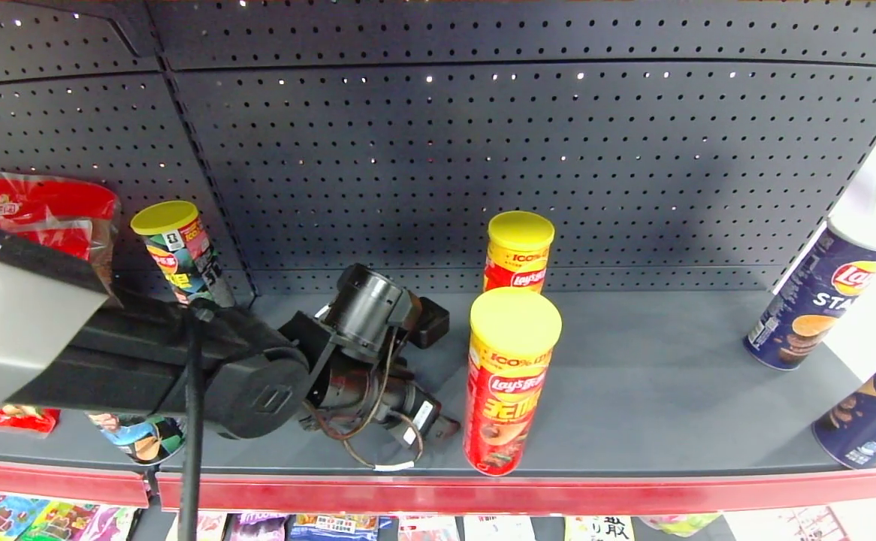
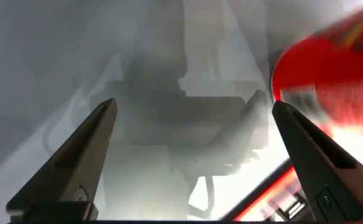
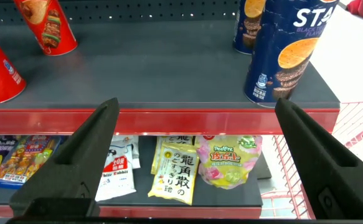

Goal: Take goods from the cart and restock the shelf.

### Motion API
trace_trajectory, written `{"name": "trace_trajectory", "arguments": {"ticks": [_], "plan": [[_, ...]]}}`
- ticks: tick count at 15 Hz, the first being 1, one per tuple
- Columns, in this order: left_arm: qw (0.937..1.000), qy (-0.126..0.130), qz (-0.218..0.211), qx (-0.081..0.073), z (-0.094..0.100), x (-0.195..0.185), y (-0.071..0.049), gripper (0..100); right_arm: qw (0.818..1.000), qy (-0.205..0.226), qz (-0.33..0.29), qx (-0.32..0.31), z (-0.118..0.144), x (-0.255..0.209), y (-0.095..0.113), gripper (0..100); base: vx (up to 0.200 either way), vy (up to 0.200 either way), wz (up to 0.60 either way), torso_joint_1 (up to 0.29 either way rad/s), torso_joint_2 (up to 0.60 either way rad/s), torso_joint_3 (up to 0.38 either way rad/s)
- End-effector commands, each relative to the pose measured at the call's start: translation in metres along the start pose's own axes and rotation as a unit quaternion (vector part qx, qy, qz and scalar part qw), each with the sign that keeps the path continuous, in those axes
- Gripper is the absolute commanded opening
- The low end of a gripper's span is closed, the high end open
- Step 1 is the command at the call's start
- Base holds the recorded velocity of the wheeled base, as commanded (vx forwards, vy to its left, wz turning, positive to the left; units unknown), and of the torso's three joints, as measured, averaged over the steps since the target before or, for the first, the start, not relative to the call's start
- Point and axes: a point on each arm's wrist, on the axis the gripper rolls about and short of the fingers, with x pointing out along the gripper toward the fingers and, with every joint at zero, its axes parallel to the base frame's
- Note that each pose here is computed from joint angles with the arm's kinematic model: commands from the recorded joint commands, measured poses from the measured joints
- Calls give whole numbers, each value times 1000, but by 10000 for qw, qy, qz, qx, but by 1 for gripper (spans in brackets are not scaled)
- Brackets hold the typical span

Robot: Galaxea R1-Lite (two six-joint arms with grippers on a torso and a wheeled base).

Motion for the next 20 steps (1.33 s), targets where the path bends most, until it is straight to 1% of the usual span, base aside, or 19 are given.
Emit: {"name": "trace_trajectory", "arguments": {"ticks": [1,2,3,4,5,6,7,8,9,10,13,14,15,17,18,20], "plan": [[9999,-140,-15,-8,-9,-31,1,100,10000,2,3,0,0,0,0,100,0,0,0,0,0,0],[9998,-183,-81,17,-14,-42,0,100,10000,2,3,0,0,0,0,100,0,0,0,0,0,0],[9991,-338,-248,29,-17,-54,2,100,10000,2,3,0,0,0,0,100,0,0,0,0,0,0],[9967,-620,-514,110,-18,-66,3,100,10000,2,3,0,0,0,0,100,0,0,0,0,0,0],[9957,-705,-592,132,-19,-70,3,100,10000,2,3,0,0,0,0,100,0,0,0,0,0,0],[9914,-984,-839,180,-24,-75,3,100,10000,2,3,0,0,0,0,100,0,0,0,0,0,0],[9877,-1161,-1027,218,-27,-76,2,100,10000,2,3,0,0,0,0,100,0,0,0,0,0,0],[9792,-1538,-1285,318,-33,-73,0,100,10000,2,3,0,0,0,0,100,0,0,0,0,0,0],[9743,-1802,-1294,389,-35,-72,0,100,10000,2,3,0,0,0,0,100,0,0,0,0,0,0],[9708,-1969,-1294,458,-37,-73,-1,100,10000,2,3,0,0,0,0,100,0,0,0,0,0,0],[9667,-2100,-1358,540,-34,-74,0,100,10000,2,3,0,0,0,0,100,0,0,0,0,0,0],[9651,-2136,-1398,589,-33,-74,-1,100,10000,2,3,0,0,0,0,100,0,0,0,0,0,0],[9623,-2201,-1452,666,-32,-74,-1,100,10000,2,3,0,0,0,0,100,0,0,0,0,0,0],[9596,-2224,-1505,840,-30,-72,-2,100,10000,2,3,0,0,0,0,100,0,0,0,0,0,0],[9588,-2239,-1507,892,-27,-68,-2,100,10000,2,3,0,0,0,0,100,0,0,0,0,0,0],[9574,-2299,-1483,925,-17,-62,0,100,10000,2,3,0,0,0,0,100,0,0,0,0,0,0]]}}
